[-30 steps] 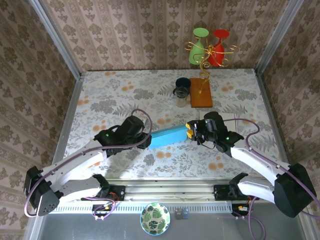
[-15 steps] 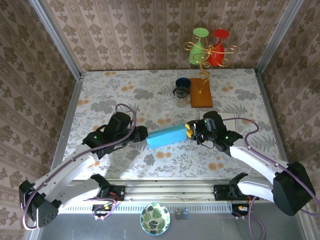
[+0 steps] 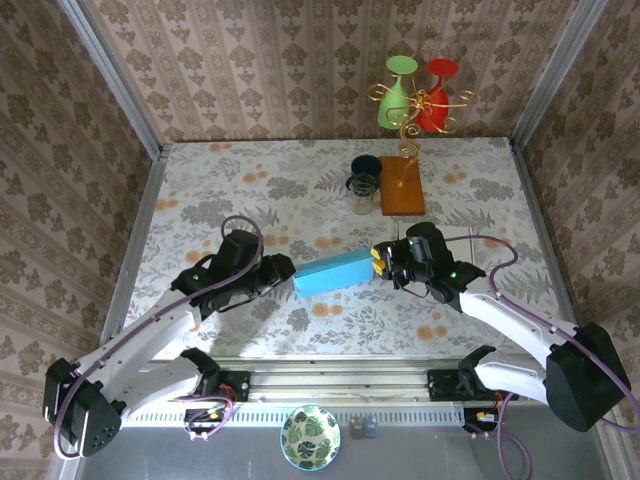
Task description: Fold the paper box
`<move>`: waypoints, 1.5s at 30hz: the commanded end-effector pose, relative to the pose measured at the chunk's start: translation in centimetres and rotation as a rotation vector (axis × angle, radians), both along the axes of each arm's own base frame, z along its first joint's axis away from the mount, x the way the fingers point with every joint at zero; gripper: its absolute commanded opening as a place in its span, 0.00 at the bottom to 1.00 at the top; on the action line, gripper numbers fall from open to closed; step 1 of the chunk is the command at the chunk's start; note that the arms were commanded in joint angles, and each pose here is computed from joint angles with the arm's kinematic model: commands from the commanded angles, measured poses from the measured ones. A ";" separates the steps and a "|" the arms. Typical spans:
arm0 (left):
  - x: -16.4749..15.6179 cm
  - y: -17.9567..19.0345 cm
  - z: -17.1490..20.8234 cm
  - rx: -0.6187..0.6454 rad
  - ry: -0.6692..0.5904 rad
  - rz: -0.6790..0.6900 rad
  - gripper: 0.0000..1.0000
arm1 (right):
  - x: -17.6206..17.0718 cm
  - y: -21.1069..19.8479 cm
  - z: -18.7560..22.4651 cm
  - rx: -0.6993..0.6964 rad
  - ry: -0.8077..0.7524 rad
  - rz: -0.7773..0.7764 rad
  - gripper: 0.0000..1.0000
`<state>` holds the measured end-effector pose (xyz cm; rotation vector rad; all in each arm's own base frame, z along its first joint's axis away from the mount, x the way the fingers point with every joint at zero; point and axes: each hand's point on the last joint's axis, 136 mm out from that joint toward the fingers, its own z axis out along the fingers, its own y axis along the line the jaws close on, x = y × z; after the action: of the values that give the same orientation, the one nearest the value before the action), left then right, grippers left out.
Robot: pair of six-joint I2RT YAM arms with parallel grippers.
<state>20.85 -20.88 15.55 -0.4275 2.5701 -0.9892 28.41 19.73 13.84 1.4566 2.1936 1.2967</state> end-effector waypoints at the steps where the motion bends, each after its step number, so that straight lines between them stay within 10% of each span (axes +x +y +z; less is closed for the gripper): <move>1: 0.7 -0.6 0.5 -0.068 0.007 0.034 0.46 | -1.6 -0.7 -2.8 -0.064 0.109 0.015 0.27; 45: -0.9 -0.1 -6.0 -0.024 0.094 -0.024 0.12 | -6.2 -1.9 -6.0 -0.157 0.350 0.091 0.20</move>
<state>21.57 -22.48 13.81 -0.4288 2.5146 -1.1711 27.58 19.55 13.40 1.4793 2.2951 1.2236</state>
